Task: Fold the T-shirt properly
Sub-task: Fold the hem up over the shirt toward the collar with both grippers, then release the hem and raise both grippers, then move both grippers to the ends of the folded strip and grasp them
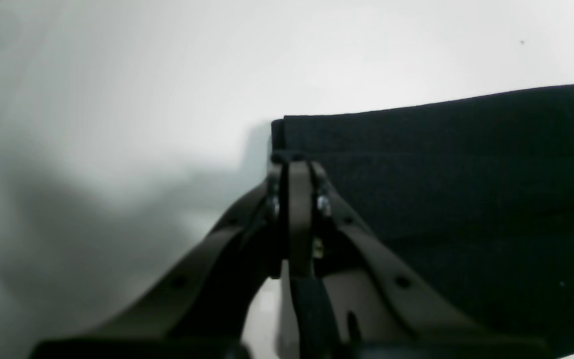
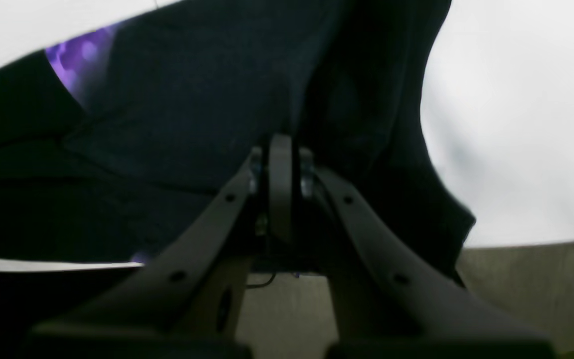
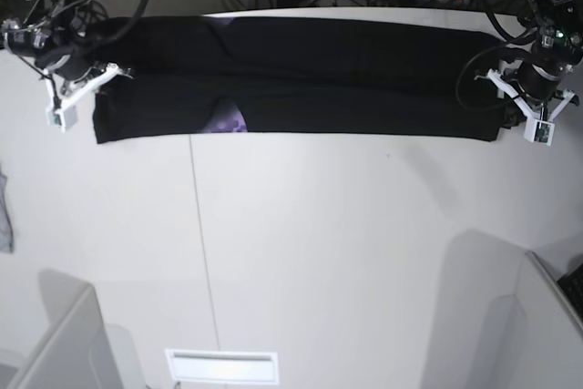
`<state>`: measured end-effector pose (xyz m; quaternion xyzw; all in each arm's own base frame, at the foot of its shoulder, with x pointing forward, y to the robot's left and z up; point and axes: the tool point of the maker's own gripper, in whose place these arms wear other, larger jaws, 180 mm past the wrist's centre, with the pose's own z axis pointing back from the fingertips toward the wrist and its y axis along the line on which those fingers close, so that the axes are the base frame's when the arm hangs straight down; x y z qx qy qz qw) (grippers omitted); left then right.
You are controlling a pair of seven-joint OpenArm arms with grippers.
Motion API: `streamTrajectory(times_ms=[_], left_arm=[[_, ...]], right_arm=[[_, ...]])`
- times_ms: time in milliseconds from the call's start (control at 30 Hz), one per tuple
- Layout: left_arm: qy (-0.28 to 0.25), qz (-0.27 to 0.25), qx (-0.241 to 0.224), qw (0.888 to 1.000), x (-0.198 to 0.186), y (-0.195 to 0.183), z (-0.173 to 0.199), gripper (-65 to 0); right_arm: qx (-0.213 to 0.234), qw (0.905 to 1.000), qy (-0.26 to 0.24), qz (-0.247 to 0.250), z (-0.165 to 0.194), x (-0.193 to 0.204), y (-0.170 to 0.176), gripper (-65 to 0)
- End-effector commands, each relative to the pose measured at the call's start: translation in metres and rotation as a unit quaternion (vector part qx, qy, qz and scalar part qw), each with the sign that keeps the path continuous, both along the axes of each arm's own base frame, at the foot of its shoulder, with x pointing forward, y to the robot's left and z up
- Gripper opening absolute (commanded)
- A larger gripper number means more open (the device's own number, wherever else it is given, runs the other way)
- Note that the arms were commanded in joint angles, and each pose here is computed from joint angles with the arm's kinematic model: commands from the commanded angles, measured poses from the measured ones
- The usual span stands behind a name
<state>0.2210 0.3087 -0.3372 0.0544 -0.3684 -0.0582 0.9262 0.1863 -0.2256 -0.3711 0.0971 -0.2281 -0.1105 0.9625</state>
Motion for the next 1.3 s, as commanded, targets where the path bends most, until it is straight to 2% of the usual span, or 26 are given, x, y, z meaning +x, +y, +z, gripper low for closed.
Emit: streamTrajectory(times_ms=[0,100,133,233,300,367,433,533,600,667,733,767,900,1067,1167,1267], left_arm=[[-0.018,-0.001,0.010,1.000,0.006,0.005,0.011,-65.0],[-0.018,-0.001,0.010,1.000,0.006,0.005,0.011,-65.0],[-0.018,0.000,0.010,1.000,0.006,0.005,0.011,-58.6],[-0.018,0.000,0.010,1.000,0.006,0.005,0.011,-40.3],[-0.021,0.004,0.011,1.000,0.006,0.008,0.013,-30.6],[-0.029,0.018,0.015,0.999,0.004,0.017,0.019,-23.5],[-0.037,0.034,0.009,0.999,0.002,0.020,0.021,-21.2],[-0.042,0.048,-0.002,0.998,0.000,0.019,0.018,-24.8],[-0.042,0.052,-0.013,0.998,-0.002,0.014,0.014,-31.6],[-0.041,0.059,-0.030,0.997,-0.005,0.006,0.007,-44.6],[-0.039,0.067,-0.044,0.996,-0.008,-0.001,0.000,-61.7],[-0.038,0.069,-0.049,0.996,-0.008,-0.004,-0.003,-65.0],[-0.041,0.084,-0.076,0.993,-0.007,-0.015,-0.012,-65.0],[-0.013,0.107,-0.081,0.991,-0.010,-0.014,-0.037,-65.0],[0.028,0.129,-0.087,0.987,-0.015,-0.013,-0.070,-65.0],[0.034,0.139,-0.088,0.986,-0.015,-0.012,-0.093,-65.0]], right_arm=[[-0.007,0.9998,-0.020,0.000,0.009,0.007,-0.005,-65.0],[-0.007,0.9998,-0.019,-0.001,0.009,0.007,-0.005,-65.0],[-0.008,0.9998,-0.016,-0.002,0.007,0.005,-0.005,-63.0],[-0.013,0.9996,-0.024,-0.004,0.008,0.005,-0.008,-41.7],[-0.018,0.9993,-0.033,-0.008,0.008,0.004,-0.011,-33.0],[-0.024,0.9984,-0.050,-0.014,0.009,0.004,-0.014,-32.7],[-0.036,0.9971,-0.067,-0.012,0.011,0.006,-0.018,-35.3],[-0.042,0.9947,-0.094,0.006,0.015,0.014,-0.013,-43.2],[-0.042,0.9929,-0.109,0.023,0.016,0.019,-0.005,-52.8],[-0.034,0.9915,-0.120,0.037,0.015,0.024,0.006,-65.0],[-0.025,0.9924,-0.113,0.041,0.007,0.024,0.011,-65.0],[-0.019,0.9933,-0.107,0.041,0.002,0.023,0.013,-65.0],[0.000,0.9965,-0.079,0.027,-0.022,0.021,0.011,-65.0],[-0.041,0.9982,-0.039,0.021,-0.044,0.019,-0.005,-65.0],[-0.047,0.9985,-0.024,0.014,-0.057,0.021,-0.007,-65.0],[-0.047,0.9986,-0.023,0.007,-0.066,0.024,-0.008,-65.0]])
